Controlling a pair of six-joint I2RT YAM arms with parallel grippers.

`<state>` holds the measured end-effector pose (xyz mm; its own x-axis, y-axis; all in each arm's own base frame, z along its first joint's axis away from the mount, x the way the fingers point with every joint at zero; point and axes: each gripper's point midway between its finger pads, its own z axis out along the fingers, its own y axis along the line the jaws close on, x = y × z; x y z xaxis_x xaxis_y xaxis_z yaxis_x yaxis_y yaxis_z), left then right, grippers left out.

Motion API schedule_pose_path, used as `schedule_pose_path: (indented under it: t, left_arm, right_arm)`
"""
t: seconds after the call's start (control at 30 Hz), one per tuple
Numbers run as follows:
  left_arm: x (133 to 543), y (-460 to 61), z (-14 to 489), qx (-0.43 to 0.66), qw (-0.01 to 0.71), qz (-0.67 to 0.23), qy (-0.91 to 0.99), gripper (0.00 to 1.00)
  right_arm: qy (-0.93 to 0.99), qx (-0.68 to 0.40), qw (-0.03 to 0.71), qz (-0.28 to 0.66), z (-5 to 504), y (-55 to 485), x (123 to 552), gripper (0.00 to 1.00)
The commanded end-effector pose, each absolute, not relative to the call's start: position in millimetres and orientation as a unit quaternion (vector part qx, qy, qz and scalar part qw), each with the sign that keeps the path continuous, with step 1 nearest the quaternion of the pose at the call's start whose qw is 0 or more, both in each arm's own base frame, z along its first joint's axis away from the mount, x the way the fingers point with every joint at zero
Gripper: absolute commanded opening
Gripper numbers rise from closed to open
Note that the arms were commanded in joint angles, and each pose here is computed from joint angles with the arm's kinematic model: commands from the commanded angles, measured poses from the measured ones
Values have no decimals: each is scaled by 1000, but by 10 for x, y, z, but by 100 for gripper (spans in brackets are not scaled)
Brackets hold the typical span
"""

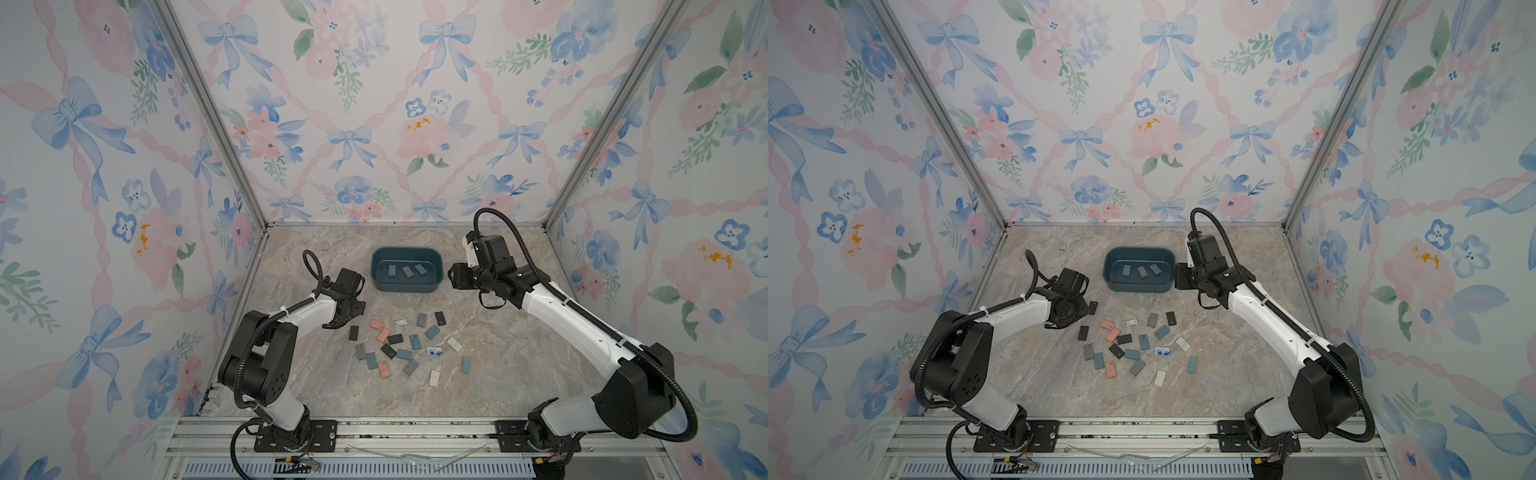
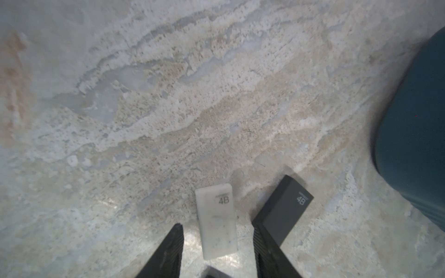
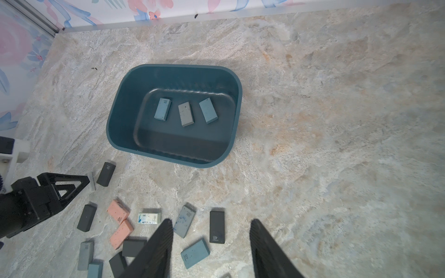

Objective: Put the eraser in the storage box
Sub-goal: Pick up the eraser from the center of the board.

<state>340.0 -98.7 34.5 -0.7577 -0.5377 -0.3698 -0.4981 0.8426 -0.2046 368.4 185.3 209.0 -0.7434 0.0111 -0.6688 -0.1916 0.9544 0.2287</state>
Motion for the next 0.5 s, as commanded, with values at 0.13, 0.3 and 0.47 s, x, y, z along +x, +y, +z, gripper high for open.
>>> schedule_pose_path:
  t: [0.13, 0.3, 0.47]
  left_arm:
    - [3448, -1013, 235, -295, 199, -53, 933, 48]
    - [3431, -985, 169, -299, 192, -47, 934, 47]
    - [3403, -956, 133, -301, 187, -44, 934, 44]
  right_arm:
    - [923, -38, 352, 149, 2074, 1833, 3691, 54]
    - [924, -37, 351, 147, 2060, 1817, 3684, 54]
    - [925, -35, 349, 147, 2051, 1811, 3676, 54]
